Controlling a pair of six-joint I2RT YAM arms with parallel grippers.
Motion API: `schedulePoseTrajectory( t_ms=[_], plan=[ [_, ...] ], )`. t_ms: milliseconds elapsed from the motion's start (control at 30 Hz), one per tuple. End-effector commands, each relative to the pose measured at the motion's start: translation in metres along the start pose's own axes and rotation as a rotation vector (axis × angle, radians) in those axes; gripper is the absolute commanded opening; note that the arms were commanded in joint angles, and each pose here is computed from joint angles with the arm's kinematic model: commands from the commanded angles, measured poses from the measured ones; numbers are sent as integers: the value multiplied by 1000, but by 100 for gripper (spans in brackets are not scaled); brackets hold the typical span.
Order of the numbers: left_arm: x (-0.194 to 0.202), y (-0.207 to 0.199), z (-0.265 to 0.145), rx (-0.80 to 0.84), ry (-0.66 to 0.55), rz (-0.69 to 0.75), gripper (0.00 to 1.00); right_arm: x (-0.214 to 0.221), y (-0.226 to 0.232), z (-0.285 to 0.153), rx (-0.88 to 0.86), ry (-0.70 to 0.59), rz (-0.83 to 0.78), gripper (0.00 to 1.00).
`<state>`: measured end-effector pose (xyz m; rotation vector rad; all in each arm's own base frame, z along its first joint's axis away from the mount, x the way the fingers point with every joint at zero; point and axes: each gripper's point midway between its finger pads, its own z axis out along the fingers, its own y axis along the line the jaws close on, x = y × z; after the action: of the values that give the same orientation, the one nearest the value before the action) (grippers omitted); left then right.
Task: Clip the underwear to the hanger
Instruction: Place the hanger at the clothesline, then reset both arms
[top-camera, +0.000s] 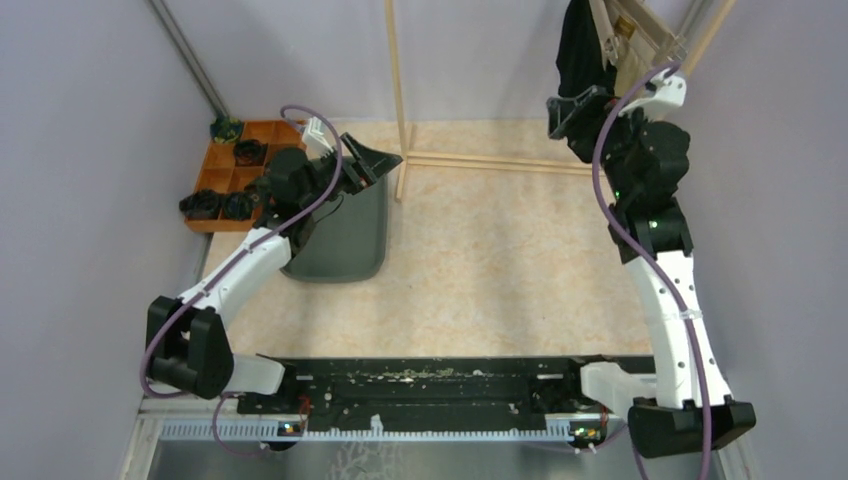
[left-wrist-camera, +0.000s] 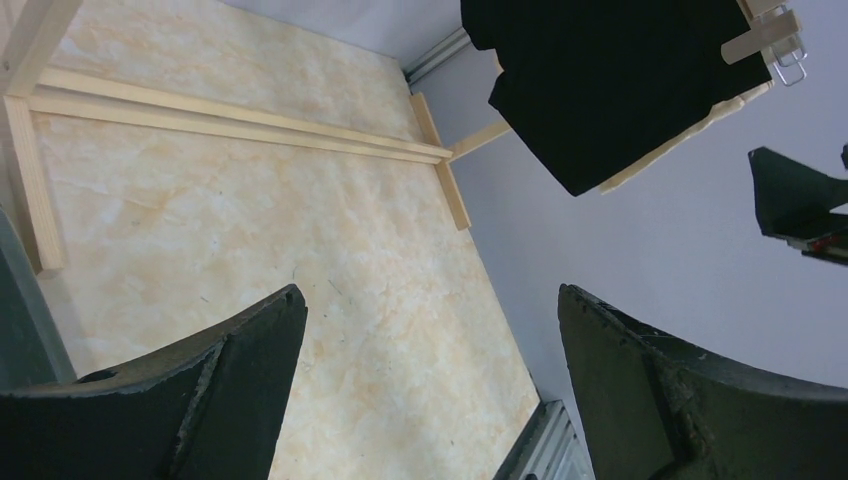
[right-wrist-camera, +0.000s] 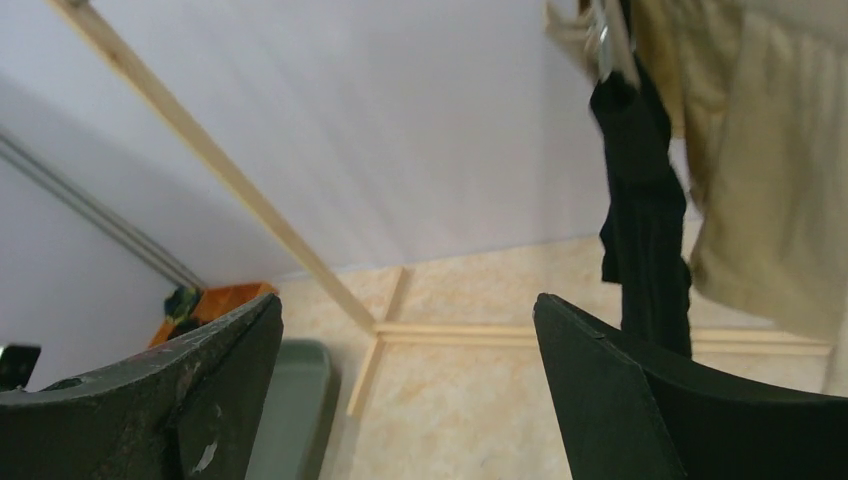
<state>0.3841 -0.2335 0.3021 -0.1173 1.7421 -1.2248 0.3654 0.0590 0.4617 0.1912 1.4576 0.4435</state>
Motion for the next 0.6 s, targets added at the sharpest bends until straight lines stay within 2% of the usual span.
schedulePoseTrajectory(
  t_ms=[0, 200, 333, 567],
  plan=[
    [-14, -10, -3, 13, -39, 55, 100, 14, 21, -26, -66, 10, -39, 95],
    [-6, -5, 0, 16, -27, 62, 100, 104, 53, -34, -181, 188, -85, 95],
    [-1, 0, 2, -1, -22, 71, 100, 157, 74, -44, -249, 248, -106, 96],
    [2, 9, -2, -48, -19, 88, 100, 207, 78, -60, -304, 327, -64, 97]
  ],
)
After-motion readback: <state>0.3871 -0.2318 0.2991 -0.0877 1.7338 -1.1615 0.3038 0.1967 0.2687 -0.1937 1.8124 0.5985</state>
